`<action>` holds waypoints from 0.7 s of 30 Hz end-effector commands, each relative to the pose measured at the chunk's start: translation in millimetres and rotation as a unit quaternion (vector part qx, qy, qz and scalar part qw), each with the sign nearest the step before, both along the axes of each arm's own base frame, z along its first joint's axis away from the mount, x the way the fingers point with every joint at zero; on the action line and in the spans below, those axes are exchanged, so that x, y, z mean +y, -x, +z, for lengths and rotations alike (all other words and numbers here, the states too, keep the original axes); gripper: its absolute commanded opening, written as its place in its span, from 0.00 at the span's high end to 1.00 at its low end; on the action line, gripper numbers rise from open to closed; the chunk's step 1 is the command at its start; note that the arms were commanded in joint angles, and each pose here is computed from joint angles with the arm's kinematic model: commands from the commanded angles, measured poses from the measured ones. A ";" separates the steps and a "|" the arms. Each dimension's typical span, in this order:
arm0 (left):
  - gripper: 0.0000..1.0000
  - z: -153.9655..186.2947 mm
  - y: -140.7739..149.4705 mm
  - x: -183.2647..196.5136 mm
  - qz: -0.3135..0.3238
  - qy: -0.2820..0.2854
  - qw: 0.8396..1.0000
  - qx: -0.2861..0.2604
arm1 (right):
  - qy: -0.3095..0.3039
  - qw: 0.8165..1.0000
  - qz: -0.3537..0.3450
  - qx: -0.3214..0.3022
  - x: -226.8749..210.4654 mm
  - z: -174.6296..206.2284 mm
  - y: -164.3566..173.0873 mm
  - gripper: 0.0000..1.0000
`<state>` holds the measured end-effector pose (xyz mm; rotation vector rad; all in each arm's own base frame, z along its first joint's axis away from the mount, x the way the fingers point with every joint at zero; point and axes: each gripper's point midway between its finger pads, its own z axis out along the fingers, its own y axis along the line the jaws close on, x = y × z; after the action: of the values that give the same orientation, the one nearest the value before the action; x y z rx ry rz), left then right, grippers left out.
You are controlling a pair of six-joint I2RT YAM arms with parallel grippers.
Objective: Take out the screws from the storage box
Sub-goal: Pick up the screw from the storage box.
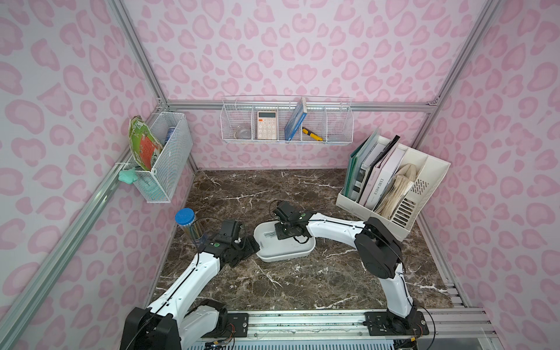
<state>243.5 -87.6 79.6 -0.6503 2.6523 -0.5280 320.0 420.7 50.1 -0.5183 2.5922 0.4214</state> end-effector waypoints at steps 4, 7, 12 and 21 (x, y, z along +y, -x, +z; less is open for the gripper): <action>0.15 -2.2 2.1 -0.4 0.002 0.003 1.000 0.003 | 0.019 1.000 -0.010 0.011 -3.9 -16.0 0.4 0.69; 0.15 -3.4 2.2 -1.1 0.001 0.005 1.000 0.004 | 0.033 0.999 -0.016 0.014 -8.1 -25.1 0.1 0.71; 0.15 -4.1 2.2 -1.2 0.001 0.005 1.000 0.005 | 0.060 0.998 -0.025 0.020 -17.1 -38.2 2.2 0.78; 0.15 -4.9 2.3 -2.2 0.001 0.009 1.000 0.006 | 0.105 0.994 -0.039 0.006 -31.5 -43.3 1.2 0.86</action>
<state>241.8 -89.1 75.3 -0.6597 2.6568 -0.5426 329.2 413.2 22.8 -0.4701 2.5993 0.2677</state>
